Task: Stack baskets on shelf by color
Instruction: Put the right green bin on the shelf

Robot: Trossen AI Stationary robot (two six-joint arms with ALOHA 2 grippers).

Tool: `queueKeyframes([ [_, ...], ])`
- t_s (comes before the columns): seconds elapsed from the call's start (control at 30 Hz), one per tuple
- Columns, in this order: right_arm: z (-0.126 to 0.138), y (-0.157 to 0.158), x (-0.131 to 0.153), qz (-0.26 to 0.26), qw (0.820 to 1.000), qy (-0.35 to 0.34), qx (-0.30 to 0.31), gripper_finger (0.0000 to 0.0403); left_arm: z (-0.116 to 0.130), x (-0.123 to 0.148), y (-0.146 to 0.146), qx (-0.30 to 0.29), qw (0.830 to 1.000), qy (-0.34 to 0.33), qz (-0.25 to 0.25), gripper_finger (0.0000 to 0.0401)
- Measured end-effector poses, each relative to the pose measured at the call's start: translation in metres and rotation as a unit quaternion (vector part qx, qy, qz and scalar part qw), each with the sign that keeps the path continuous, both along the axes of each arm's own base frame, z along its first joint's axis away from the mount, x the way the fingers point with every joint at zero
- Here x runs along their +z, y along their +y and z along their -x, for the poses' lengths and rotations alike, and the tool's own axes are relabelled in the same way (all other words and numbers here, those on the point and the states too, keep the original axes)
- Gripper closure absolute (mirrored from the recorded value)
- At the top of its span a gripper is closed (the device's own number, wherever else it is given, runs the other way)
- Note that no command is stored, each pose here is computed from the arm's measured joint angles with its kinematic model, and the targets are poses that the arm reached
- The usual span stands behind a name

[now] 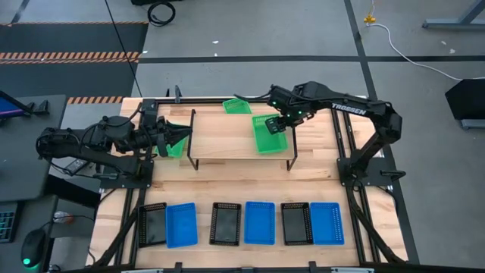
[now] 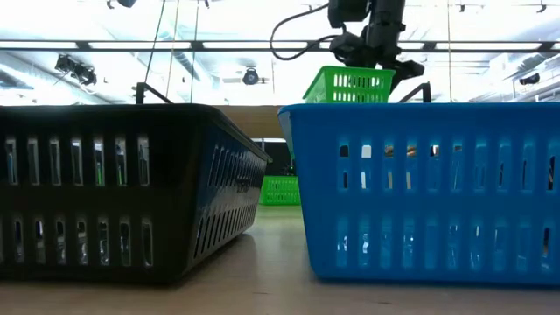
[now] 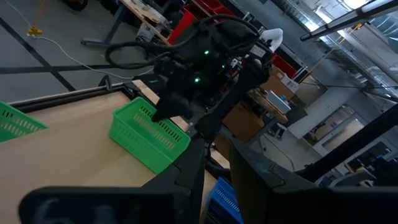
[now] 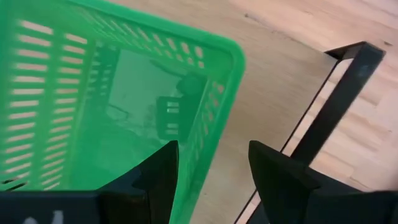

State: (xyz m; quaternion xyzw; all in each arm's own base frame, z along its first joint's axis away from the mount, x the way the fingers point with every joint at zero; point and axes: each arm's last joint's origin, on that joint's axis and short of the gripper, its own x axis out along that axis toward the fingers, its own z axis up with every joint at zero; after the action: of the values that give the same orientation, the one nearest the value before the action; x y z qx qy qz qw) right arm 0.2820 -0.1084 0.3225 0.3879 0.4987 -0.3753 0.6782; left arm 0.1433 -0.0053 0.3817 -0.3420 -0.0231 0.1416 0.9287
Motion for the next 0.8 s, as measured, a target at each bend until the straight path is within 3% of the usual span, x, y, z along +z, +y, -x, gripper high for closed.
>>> queueKeyframes([
  [0.43,0.011,-0.009,0.004,-0.017,0.999,0.026,-0.023,0.0204,0.000,0.000,0.000,-0.006,1.000,0.003,-0.005,0.0321],
  [0.8,0.014,-0.004,0.015,-0.048,0.995,0.021,-0.082,0.0241,0.000,-0.002,0.000,-0.007,1.000,0.011,-0.006,0.0321],
])
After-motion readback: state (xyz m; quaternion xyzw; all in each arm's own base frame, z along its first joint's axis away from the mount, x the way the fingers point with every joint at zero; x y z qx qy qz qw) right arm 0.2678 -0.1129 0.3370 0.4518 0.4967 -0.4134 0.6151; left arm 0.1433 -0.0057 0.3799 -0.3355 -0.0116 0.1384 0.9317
